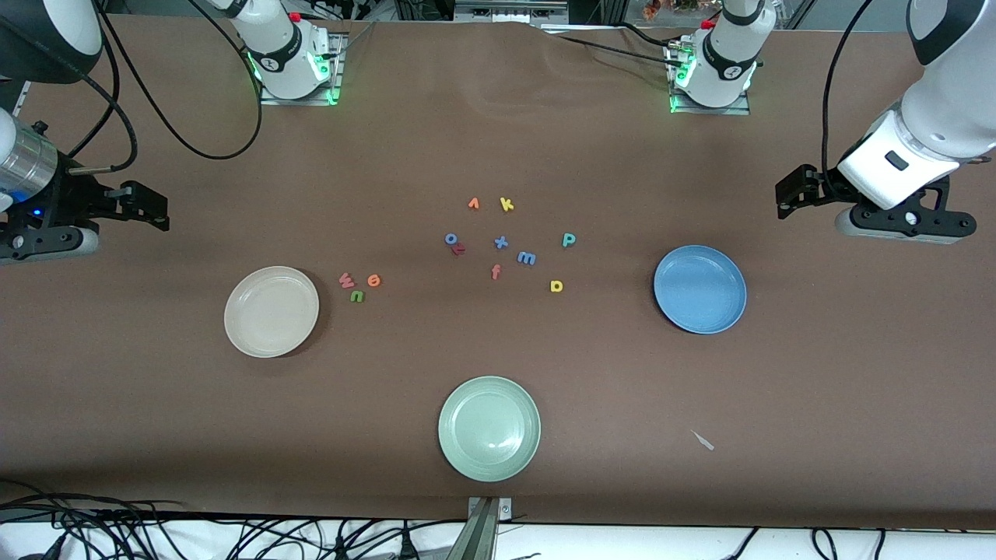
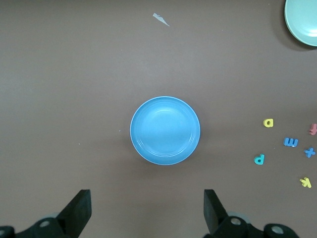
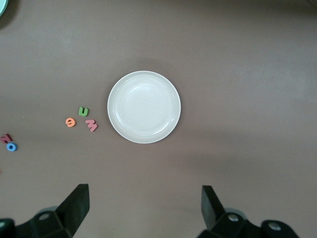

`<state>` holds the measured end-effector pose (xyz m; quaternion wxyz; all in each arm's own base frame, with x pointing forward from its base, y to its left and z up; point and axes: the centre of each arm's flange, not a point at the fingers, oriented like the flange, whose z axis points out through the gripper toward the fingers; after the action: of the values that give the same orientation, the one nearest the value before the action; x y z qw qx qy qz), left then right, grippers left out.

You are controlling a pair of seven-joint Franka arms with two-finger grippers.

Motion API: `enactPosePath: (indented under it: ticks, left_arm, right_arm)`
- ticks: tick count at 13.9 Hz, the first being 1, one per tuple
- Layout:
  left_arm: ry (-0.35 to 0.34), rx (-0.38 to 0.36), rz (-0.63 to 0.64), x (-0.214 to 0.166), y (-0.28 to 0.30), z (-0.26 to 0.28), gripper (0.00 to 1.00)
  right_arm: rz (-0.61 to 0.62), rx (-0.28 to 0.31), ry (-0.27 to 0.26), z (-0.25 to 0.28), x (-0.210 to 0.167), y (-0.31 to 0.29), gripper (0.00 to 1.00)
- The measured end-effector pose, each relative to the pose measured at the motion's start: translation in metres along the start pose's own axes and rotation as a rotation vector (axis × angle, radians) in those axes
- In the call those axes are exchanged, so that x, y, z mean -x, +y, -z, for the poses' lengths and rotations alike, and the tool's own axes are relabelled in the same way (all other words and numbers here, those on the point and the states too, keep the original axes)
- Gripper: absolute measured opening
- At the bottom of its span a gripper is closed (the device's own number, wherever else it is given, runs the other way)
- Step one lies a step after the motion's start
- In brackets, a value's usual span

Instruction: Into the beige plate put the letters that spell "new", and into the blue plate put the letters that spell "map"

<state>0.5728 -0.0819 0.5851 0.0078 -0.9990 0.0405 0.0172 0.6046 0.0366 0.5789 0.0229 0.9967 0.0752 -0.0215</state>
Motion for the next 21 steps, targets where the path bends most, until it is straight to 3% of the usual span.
enactPosePath:
  ticks: [21]
  left_arm:
    - [-0.001,0.000,0.012,-0.0007,-0.0067,-0.0006,1.00]
  right_arm:
    - [-0.006,0.001,0.004,0.0015,0.0000,0.0035,1.00]
